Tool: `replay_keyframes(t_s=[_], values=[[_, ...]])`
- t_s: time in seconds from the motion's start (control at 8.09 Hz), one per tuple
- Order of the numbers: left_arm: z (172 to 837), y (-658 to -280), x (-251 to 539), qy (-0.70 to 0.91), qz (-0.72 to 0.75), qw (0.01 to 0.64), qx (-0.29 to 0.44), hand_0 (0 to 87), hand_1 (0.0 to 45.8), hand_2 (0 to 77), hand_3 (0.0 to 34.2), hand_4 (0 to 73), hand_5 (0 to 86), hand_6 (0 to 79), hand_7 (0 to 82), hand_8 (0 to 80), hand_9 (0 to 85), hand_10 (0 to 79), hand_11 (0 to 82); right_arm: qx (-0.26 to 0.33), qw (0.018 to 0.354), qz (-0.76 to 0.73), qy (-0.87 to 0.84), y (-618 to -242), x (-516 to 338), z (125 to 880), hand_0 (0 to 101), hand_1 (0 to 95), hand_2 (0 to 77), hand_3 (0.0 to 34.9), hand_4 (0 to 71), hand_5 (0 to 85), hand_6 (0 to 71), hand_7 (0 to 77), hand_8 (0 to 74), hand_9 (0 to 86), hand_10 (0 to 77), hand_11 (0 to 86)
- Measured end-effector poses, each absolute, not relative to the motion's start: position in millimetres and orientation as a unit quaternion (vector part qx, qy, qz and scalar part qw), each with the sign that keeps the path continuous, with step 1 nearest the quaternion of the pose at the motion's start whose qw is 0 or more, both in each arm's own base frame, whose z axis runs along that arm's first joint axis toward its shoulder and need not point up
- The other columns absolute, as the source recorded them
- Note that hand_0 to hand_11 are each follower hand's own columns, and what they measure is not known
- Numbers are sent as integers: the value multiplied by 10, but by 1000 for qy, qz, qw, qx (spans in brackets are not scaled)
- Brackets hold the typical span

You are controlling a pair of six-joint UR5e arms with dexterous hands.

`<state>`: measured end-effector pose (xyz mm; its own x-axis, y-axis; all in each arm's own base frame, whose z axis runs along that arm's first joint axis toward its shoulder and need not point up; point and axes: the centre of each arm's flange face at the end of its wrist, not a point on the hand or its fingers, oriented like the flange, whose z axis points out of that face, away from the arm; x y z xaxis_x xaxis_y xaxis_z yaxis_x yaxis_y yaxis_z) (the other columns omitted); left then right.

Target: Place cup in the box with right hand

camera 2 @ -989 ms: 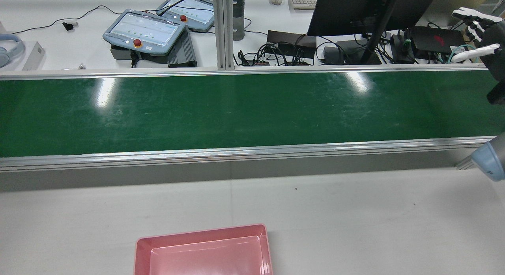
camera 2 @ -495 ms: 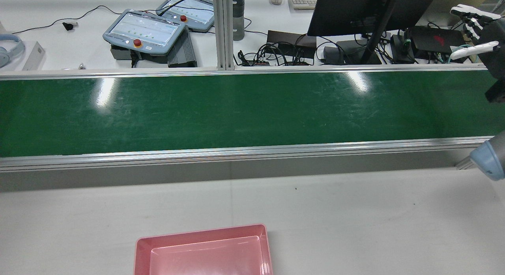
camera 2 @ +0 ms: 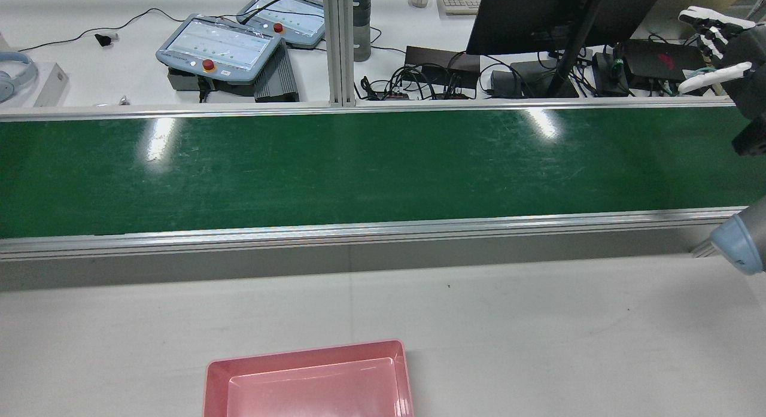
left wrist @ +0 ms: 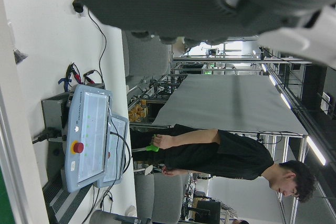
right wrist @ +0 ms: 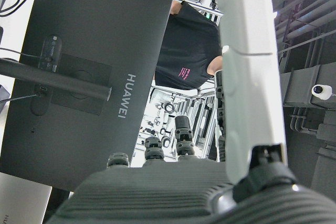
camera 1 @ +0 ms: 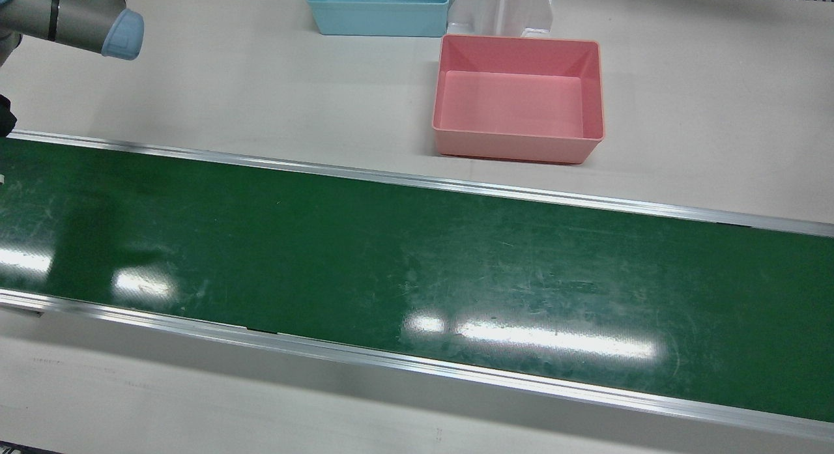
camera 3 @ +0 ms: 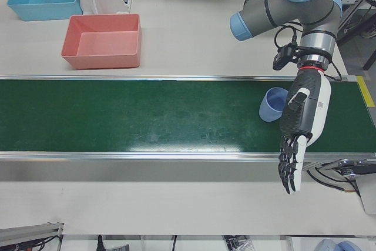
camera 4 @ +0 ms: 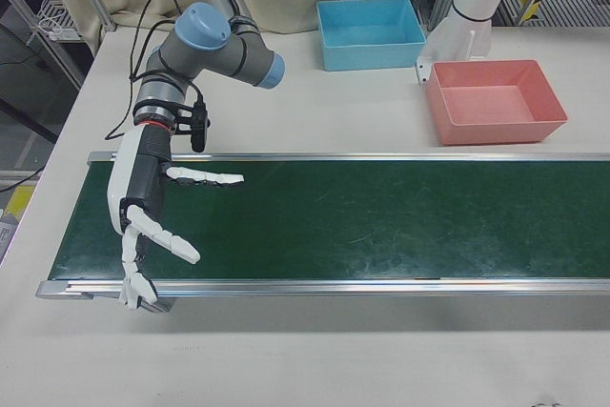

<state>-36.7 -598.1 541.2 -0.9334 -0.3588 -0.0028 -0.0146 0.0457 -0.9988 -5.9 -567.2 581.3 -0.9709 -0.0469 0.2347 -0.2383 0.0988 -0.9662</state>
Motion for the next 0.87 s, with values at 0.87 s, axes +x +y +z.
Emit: replay_keyframes(t_s=[0.87], values=[[5403,-5980,-368,712,-678,127,-131,0,5,5,0,0,0,0,0,0,0,0,0,90,73,661,-742,-5672,-131,5758,719,164,5,103,224,71,71,229,38,98,5,22]])
